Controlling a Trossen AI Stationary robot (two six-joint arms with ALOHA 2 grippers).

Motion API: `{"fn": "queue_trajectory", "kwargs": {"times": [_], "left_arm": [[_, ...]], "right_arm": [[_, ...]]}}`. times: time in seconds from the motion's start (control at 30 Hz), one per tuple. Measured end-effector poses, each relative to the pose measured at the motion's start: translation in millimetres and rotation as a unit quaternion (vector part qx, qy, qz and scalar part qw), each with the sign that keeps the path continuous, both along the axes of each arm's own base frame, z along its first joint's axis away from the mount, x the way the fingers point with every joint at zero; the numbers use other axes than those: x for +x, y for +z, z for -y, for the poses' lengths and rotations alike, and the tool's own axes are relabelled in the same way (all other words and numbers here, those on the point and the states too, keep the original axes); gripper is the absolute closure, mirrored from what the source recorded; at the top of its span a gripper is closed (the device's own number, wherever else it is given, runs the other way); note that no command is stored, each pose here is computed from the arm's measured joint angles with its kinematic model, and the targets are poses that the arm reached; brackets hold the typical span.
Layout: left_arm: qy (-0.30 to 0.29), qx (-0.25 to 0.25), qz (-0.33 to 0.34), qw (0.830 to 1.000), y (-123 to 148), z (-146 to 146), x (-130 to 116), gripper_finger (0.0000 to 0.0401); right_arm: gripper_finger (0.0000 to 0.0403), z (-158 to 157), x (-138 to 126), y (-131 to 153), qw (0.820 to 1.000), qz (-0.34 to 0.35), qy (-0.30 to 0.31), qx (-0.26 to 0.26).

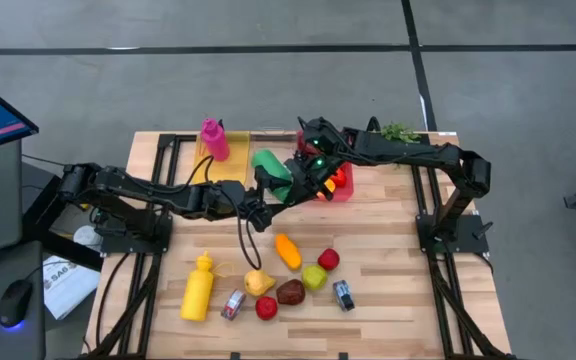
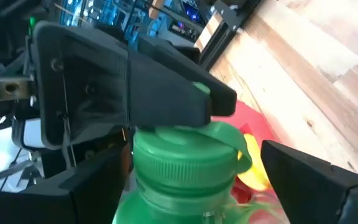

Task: Pick & Place Food Item
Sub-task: Put the green tumbler into the yellow bin

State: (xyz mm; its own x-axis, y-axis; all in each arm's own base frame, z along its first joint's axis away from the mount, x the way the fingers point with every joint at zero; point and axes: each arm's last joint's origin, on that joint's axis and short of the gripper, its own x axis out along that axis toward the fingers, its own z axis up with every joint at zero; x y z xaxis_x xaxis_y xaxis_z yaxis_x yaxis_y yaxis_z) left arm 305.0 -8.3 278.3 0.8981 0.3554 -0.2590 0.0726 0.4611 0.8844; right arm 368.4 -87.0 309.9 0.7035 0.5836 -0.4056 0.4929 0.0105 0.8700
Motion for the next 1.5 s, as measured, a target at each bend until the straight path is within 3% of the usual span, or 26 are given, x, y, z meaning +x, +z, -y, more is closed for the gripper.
{"fn": "queue_trajectory", "kwargs": {"times": [0.17, 0.4, 0.57, 0.83, 1.07, 1.5], "left_arm": [[0.02, 0.006, -0.01, 1.0, -1.8, -1.1, -1.0, 0.0091], [0.036, -0.044, 0.016, 0.998, -0.8, -1.3, -1.0, 0.015], [0.038, -0.049, 0.018, 0.998, -0.6, -1.4, -1.1, 0.0187], [0.038, -0.05, 0.018, 0.998, -0.6, -1.4, -1.1, 0.0177], [0.038, -0.051, 0.018, 0.998, -0.6, -1.5, -1.2, 0.0196], [0.038, -0.051, 0.02, 0.998, -0.3, -1.5, -1.0, 0.0193]], "right_arm": [[0.0352, 0.0, -0.1, -0.1, 1.0, 0.0, 0.0, -0.001], [0.0352, 0.1, -0.1, -0.3, 1.0, -0.001, -0.001, -0.003], [0.0352, 0.2, -0.1, -0.5, 1.0, -0.003, -0.005, -0.003], [0.0347, 0.0, -0.1, -0.2, 1.0, 0.001, 0.001, -0.003], [0.027, 0.3, 1.3, 2.1, 0.999, 0.028, 0.013, -0.017], [0.0147, 8.4, -1.0, 8.9, 0.996, 0.063, 0.053, 0.022]]}}
